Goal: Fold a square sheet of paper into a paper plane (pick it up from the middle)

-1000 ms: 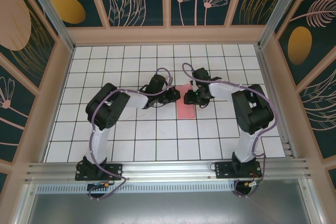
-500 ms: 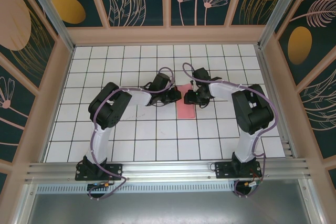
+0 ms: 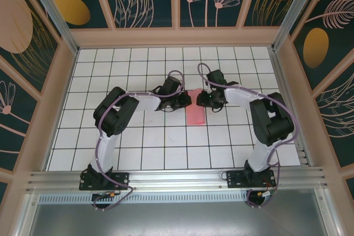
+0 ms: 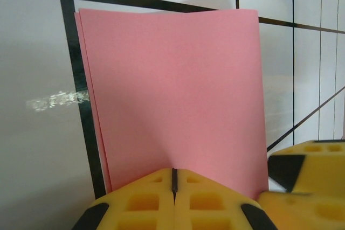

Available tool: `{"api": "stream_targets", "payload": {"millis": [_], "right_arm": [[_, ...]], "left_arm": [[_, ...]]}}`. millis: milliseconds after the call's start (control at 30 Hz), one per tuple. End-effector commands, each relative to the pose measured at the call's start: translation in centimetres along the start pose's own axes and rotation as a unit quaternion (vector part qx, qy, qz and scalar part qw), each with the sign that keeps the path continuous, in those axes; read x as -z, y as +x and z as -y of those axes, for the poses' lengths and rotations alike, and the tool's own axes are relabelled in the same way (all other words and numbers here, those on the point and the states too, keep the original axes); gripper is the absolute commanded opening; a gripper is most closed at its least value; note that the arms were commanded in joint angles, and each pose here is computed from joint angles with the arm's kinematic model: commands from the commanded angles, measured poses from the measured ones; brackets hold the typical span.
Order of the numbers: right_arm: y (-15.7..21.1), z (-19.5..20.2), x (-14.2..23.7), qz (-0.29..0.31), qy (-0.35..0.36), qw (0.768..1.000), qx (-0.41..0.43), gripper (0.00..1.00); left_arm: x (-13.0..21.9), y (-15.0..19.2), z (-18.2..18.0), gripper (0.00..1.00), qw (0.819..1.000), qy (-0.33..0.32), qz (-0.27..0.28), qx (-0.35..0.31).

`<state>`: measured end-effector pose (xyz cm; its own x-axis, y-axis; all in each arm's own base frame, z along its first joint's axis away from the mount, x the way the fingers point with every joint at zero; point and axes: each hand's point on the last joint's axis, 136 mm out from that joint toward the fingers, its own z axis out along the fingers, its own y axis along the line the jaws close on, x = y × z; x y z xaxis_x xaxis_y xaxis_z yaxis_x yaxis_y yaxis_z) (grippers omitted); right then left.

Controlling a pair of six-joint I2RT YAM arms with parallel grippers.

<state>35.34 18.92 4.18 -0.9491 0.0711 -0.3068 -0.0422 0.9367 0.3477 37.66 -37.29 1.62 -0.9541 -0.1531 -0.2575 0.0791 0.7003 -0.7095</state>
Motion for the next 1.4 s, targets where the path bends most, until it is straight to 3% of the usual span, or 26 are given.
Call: {"api": "stream_targets", "payload": {"millis": [0,200,367,600,833,1233,1367], "right_arm": [[-2.3,-0.9,2.1,0.059,-0.04,0.997,-0.019,0.46],[-1.8,-3.9,1.7,0.03,-0.132,0.991,-0.01,0.23],[-0.8,-4.0,-0.1,-0.004,-0.146,0.989,-0.01,0.11],[0.0,-4.6,-1.3,-0.036,-0.172,0.984,0.008,0.1],[1.0,-2.5,-3.4,-0.062,-0.134,0.989,0.0,0.1],[2.5,3.5,-3.2,-0.066,-0.084,0.993,-0.055,0.1],[1.5,4.5,-1.9,-0.037,-0.088,0.993,-0.073,0.1]], "left_arm": [[-0.8,2.3,-6.1,0.01,0.994,-0.101,-0.028,0.02],[-0.8,2.3,-6.5,0.0,0.993,-0.113,-0.028,0.022],[-0.8,2.5,-6.8,0.0,0.992,-0.116,-0.03,0.027],[-0.8,2.6,-7.1,0.0,0.991,-0.125,-0.032,0.03],[-0.8,2.8,-7.5,0.0,0.99,-0.135,-0.035,0.032],[-0.3,4.2,-9.6,0.0,0.985,-0.162,-0.041,0.048],[-0.3,4.5,-9.8,0.0,0.984,-0.164,-0.045,0.045]]}}
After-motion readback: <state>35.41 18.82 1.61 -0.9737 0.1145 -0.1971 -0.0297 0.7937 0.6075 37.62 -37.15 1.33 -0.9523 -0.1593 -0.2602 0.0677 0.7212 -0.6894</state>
